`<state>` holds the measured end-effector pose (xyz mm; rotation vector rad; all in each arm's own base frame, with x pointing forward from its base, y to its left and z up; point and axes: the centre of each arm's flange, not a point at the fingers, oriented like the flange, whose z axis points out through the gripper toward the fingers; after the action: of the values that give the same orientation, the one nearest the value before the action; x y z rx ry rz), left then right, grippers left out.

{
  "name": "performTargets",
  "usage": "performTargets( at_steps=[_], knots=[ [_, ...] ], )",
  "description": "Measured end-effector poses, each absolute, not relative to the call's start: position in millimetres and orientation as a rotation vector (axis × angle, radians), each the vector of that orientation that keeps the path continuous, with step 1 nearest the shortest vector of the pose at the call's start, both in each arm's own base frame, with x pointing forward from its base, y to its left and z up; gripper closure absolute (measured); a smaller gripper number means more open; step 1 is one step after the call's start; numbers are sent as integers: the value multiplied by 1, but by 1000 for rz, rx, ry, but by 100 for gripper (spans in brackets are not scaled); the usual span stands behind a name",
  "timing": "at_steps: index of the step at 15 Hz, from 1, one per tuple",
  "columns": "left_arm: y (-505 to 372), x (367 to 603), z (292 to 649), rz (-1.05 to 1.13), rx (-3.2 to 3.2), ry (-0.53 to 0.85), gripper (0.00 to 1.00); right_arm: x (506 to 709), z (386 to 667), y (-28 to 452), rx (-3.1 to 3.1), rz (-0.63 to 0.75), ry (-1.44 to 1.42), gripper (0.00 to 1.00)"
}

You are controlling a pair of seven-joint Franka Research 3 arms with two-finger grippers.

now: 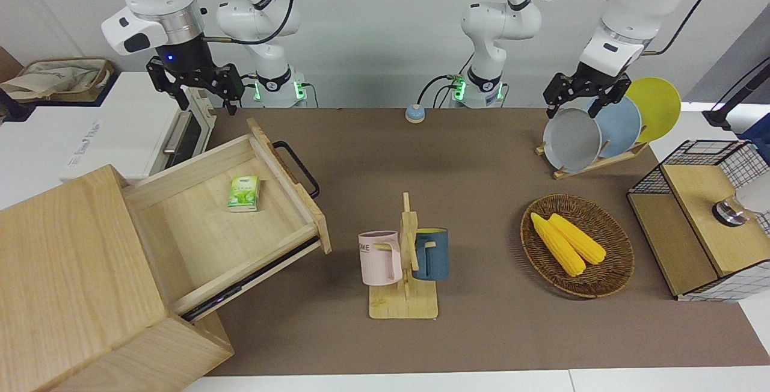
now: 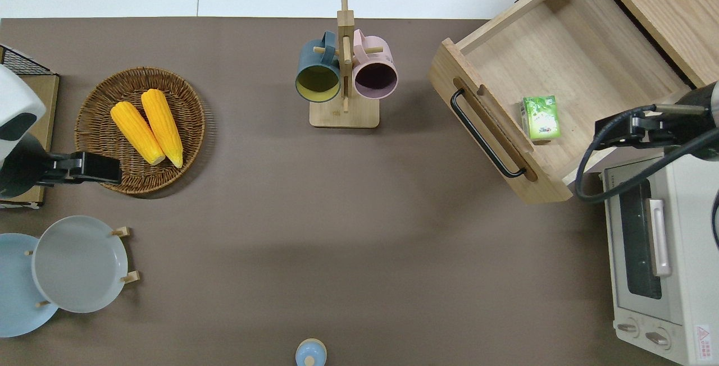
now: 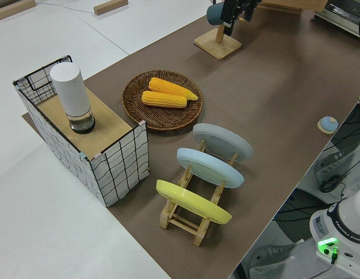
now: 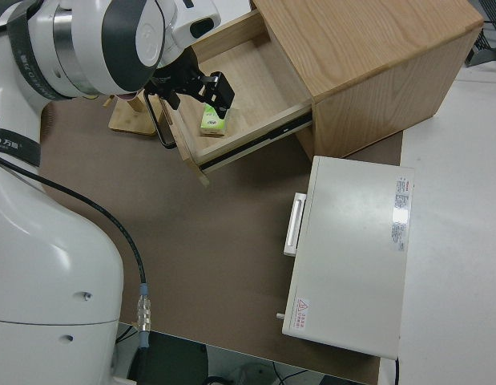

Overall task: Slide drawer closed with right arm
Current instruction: 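Move the right gripper toward the open wooden drawer's front edge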

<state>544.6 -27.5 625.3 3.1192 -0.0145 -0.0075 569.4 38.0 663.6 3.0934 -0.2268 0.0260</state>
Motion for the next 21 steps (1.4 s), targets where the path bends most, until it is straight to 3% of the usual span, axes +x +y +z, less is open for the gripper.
performTargets(
  at_steps=[6,9,14,19,20,21],
  knots=[
    [-27,545,625,-8,3119,-14,0,564,661,43,3088,-39,-214,8],
    [-27,545,625,-8,3119,-14,0,563,661,44,3086,-48,-231,33],
    [-27,545,625,-8,3119,-15,1,563,661,47,3085,-53,-441,84],
    [-27,545,625,-8,3119,-14,1,561,662,52,3078,-80,-620,88],
    [-27,545,625,-8,3119,-14,0,560,662,56,3080,-90,-672,90],
    [-27,545,625,-8,3119,-14,0,560,661,60,3077,-96,-706,99]
  ],
)
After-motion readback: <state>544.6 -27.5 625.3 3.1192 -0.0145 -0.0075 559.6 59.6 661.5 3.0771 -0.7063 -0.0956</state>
